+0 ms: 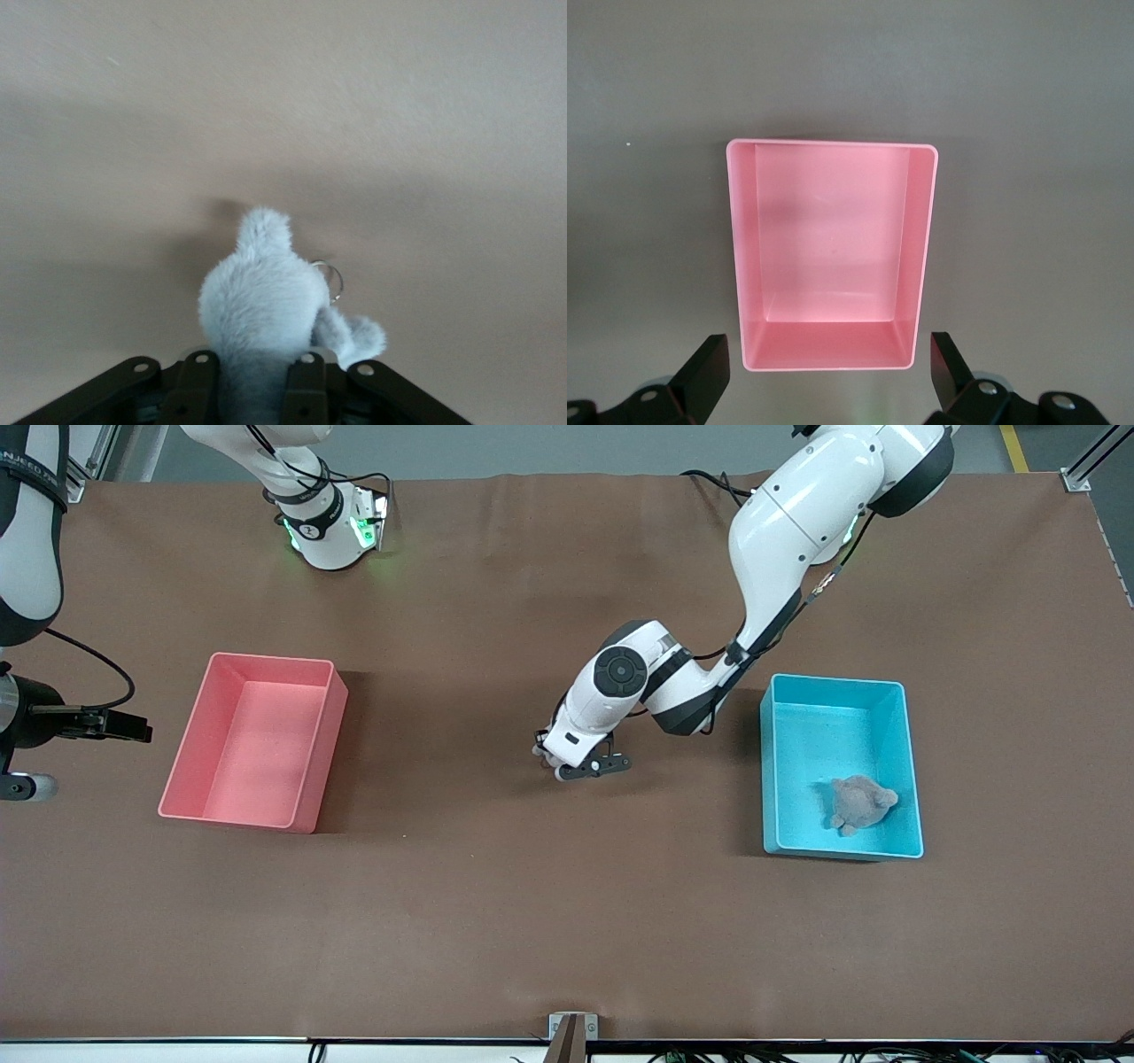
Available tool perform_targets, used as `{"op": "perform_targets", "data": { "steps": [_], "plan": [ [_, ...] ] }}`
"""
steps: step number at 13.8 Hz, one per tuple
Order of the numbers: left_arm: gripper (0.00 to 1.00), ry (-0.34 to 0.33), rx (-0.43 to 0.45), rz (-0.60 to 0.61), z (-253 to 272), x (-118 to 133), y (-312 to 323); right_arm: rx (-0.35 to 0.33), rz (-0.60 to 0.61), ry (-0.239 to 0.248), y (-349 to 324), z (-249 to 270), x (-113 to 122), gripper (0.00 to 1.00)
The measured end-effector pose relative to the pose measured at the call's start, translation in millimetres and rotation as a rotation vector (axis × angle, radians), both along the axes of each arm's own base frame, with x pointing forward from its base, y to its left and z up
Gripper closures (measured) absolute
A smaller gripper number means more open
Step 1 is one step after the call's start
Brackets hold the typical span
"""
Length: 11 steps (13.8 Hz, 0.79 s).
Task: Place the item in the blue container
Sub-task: 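Carry the plush into the blue box with the left gripper and release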
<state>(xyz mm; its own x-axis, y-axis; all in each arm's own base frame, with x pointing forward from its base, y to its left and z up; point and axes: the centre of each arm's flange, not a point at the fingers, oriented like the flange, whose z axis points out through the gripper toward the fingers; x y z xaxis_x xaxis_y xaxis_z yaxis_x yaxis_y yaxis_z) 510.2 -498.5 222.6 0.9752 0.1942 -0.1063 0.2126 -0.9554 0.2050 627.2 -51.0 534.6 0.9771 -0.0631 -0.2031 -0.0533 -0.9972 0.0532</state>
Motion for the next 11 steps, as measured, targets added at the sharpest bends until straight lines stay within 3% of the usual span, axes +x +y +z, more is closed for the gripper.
{"op": "perform_targets", "data": {
  "steps": [4, 7, 11],
  "plan": [
    [0.79, -0.010, 0.144, -0.125, 118.0, 17.9, 47.3, 0.060, -0.032, 0.009, -12.2, -1.2, -2.7, 0.00],
    [0.79, 0.019, 0.201, -0.277, 200.3, 40.1, 141.3, 0.063, -0.015, 0.007, -2.6, 0.0, -1.7, 0.00],
    [0.79, 0.014, 0.211, -0.433, 222.8, 65.1, 277.2, 0.064, -0.010, 0.011, 0.7, 0.6, -2.1, 0.00]
  ]
}}
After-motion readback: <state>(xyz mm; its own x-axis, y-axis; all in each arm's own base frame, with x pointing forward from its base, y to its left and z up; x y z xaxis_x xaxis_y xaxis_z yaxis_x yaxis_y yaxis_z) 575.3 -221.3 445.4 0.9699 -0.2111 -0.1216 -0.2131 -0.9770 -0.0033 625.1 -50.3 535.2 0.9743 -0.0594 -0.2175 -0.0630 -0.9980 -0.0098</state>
